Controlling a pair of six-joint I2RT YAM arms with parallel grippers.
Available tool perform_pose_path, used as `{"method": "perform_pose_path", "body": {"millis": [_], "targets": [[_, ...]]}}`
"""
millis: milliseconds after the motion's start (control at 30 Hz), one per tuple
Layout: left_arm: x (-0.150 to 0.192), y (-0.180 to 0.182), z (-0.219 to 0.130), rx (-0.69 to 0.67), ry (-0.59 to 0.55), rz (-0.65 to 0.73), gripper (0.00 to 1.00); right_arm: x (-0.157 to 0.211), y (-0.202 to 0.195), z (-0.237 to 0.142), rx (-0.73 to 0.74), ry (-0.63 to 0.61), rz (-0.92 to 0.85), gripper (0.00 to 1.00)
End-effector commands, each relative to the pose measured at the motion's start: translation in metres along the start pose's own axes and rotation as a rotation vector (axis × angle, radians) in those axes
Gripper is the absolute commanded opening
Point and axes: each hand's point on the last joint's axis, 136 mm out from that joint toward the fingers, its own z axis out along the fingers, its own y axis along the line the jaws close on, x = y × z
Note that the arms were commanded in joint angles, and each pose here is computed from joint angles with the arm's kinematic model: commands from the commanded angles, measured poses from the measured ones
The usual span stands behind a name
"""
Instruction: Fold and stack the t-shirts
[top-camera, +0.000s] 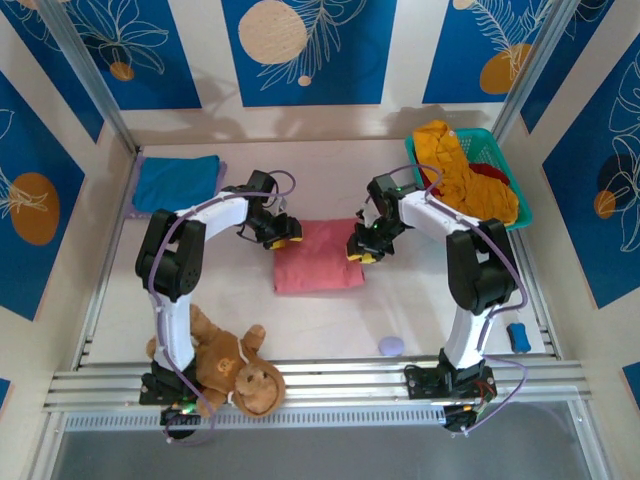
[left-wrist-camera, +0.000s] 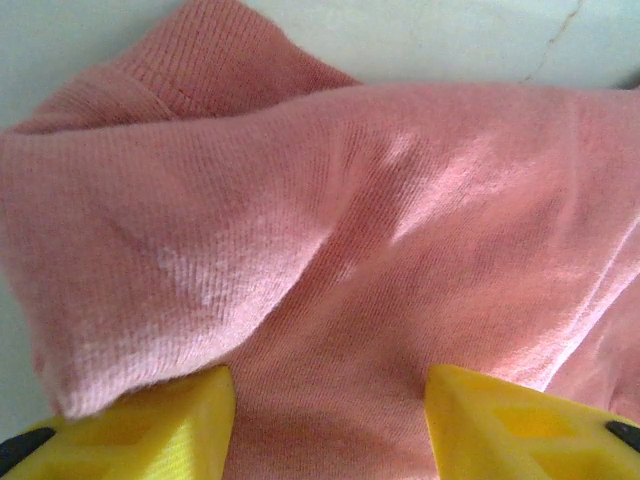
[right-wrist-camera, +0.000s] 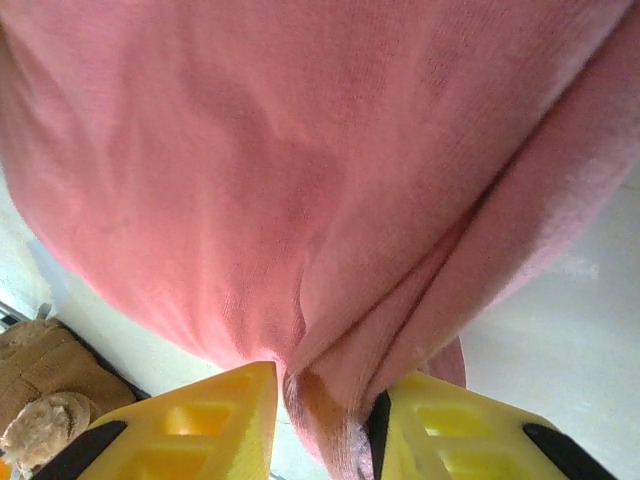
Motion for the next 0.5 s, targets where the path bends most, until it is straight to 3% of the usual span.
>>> {"method": "perform_pose_path", "body": {"millis": [0,100,267,467], "targets": [[0.009,0.009,-0.003,-0.028,0.020,-0.010,0.54,0.000,0.004,0.006,-0.051,0.029,0.019,0.33],[0.010,0.009,-0.002,-0.028,0.024,-0.013,0.54,-0.003,0.001,0.009,-0.083,0.035,0.044,0.33],[0.012,0.012,-0.001,-0.037,0.028,-0.013,0.54,-0.004,0.022,0.002,-0.253,0.017,0.025,0.08],[0.015,0.016,0.002,-0.045,0.036,-0.017,0.54,0.003,0.044,-0.021,-0.430,-0.001,0.022,0.02]]}}
